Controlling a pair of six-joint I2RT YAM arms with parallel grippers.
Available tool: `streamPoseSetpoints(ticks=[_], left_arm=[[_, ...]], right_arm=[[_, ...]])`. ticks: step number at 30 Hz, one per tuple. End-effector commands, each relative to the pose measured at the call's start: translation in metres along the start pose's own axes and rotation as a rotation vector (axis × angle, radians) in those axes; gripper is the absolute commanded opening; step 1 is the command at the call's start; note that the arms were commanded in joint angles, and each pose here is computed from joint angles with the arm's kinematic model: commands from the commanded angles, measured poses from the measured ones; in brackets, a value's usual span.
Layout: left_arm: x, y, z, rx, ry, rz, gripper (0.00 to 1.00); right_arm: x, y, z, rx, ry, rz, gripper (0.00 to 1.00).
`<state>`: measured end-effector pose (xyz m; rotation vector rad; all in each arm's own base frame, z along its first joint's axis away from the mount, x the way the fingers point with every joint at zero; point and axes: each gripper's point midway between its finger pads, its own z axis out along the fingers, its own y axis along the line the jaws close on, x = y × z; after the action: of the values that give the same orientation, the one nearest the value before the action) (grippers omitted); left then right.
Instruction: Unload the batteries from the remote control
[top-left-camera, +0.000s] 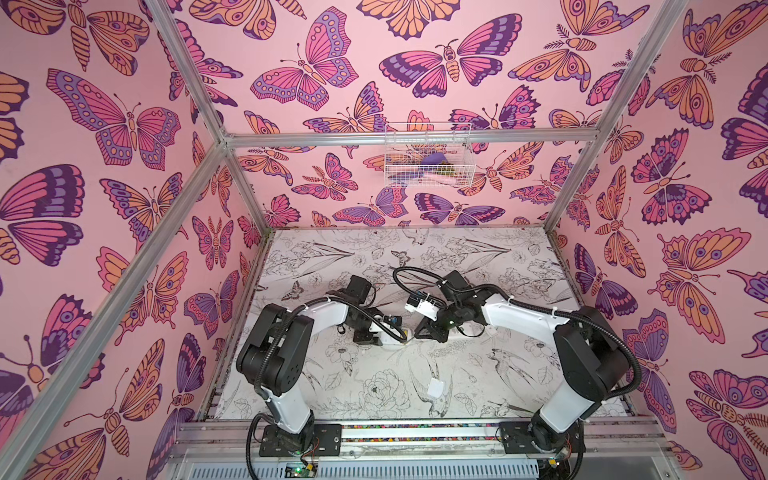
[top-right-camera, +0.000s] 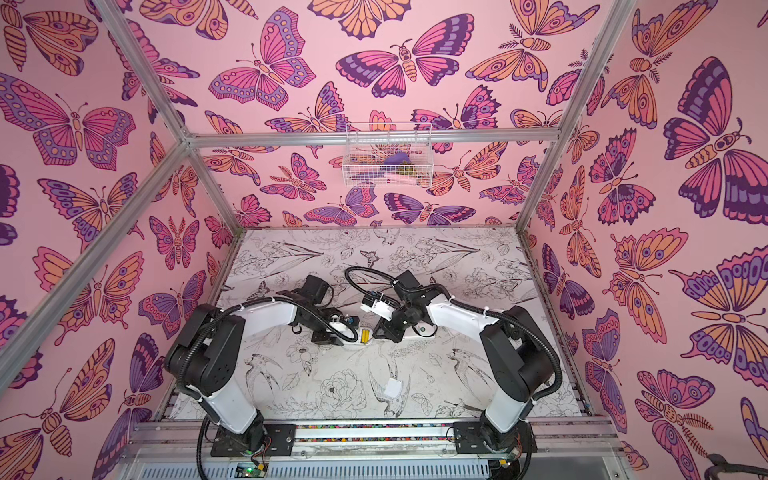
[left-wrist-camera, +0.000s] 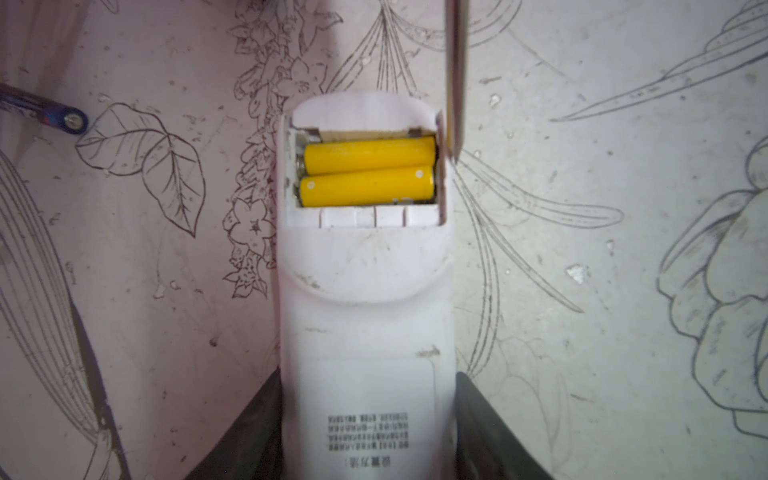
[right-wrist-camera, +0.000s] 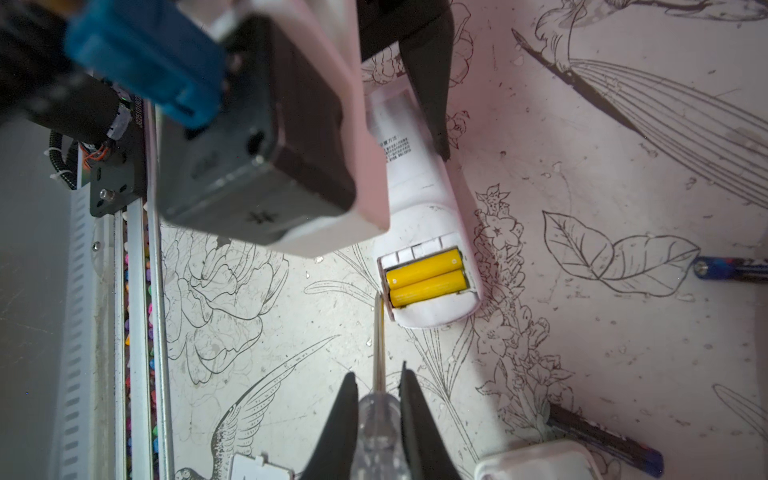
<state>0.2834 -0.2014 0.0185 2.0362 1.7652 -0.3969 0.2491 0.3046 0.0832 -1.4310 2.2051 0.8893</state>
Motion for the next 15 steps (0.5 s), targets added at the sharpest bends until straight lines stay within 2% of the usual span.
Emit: streamPoseSetpoints(ticks=[1, 3, 10, 15], left_arm=[[0.021, -0.017, 0.012, 0.046, 0.086, 0.005, 0.52], [0.021, -0.017, 0.012, 0.044, 0.087, 0.004, 0.54], [-0.005, -0.011, 0.006, 0.020, 0.051, 0.008, 0.77], [-0.016, -0.012, 0.013, 0.044, 0.038, 0.000, 0.88]], right_arm=[[-0.003, 0.002, -0.009, -0.001, 0.010, -0.028, 0.00], [-0.001, 0.001, -0.010, 0.007, 0.013, -0.023, 0.00], [-0.018, 0.002, -0.030, 0.013, -0.085, 0.008, 0.00], [-0.016, 0.000, -0.030, 0.017, -0.077, 0.016, 0.00]])
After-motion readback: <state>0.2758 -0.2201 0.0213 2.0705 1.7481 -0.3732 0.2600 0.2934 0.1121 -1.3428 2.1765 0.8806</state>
